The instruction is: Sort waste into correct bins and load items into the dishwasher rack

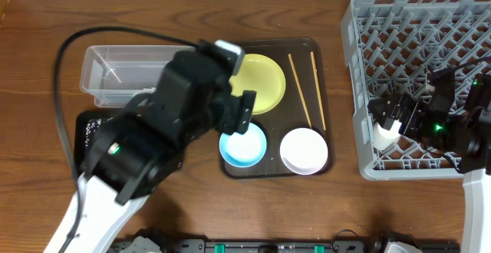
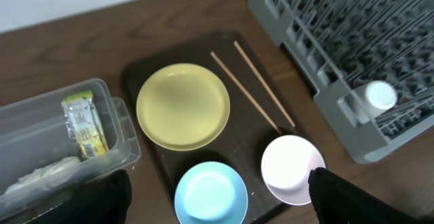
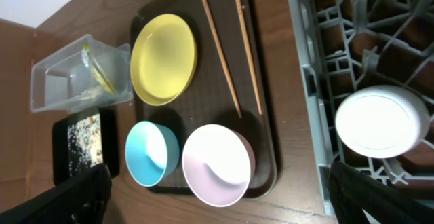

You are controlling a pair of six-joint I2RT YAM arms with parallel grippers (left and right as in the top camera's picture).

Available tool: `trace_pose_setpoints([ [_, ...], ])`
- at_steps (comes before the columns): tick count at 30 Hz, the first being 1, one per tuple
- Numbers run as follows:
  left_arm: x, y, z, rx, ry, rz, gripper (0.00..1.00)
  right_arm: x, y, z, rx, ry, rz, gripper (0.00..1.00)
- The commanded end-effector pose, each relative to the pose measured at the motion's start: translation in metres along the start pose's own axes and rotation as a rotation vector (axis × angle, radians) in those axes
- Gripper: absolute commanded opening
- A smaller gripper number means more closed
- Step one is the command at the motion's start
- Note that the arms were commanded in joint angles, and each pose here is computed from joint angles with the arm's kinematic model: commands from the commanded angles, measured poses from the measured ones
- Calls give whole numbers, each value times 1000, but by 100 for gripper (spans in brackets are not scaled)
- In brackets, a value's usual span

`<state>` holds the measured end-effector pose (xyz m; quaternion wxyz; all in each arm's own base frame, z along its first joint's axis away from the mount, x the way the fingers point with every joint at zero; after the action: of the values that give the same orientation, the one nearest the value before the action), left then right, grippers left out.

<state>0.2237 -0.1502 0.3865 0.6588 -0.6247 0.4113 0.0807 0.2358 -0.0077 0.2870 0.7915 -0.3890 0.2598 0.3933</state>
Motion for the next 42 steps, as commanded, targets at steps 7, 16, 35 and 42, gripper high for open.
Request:
trace_pose_setpoints([
  [7,-47,16,25,82,-186,-42,87,-1,0,1,-24,13,-3,99],
  [16,-53,41,65,-19,-263,-278,88,-1,0,1,-23,13,-4,99],
  [35,31,182,87,-31,-243,-585,88,-1,0,1,-23,13,-4,99],
  [42,51,213,91,-34,-242,-588,88,-1,0,1,-23,13,-4,99],
])
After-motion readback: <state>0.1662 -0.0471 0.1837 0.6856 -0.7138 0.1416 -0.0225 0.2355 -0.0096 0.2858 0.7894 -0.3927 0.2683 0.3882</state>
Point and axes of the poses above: each gripper's point midway between its finger pads, its own x axis out along the fingers, its own z axis along the line the jaws close on, y = z × x, the point moved 7 cm from there along -x, back along the fingers, and after that the axes turned 1 degree about x, right-handed, at the moved point
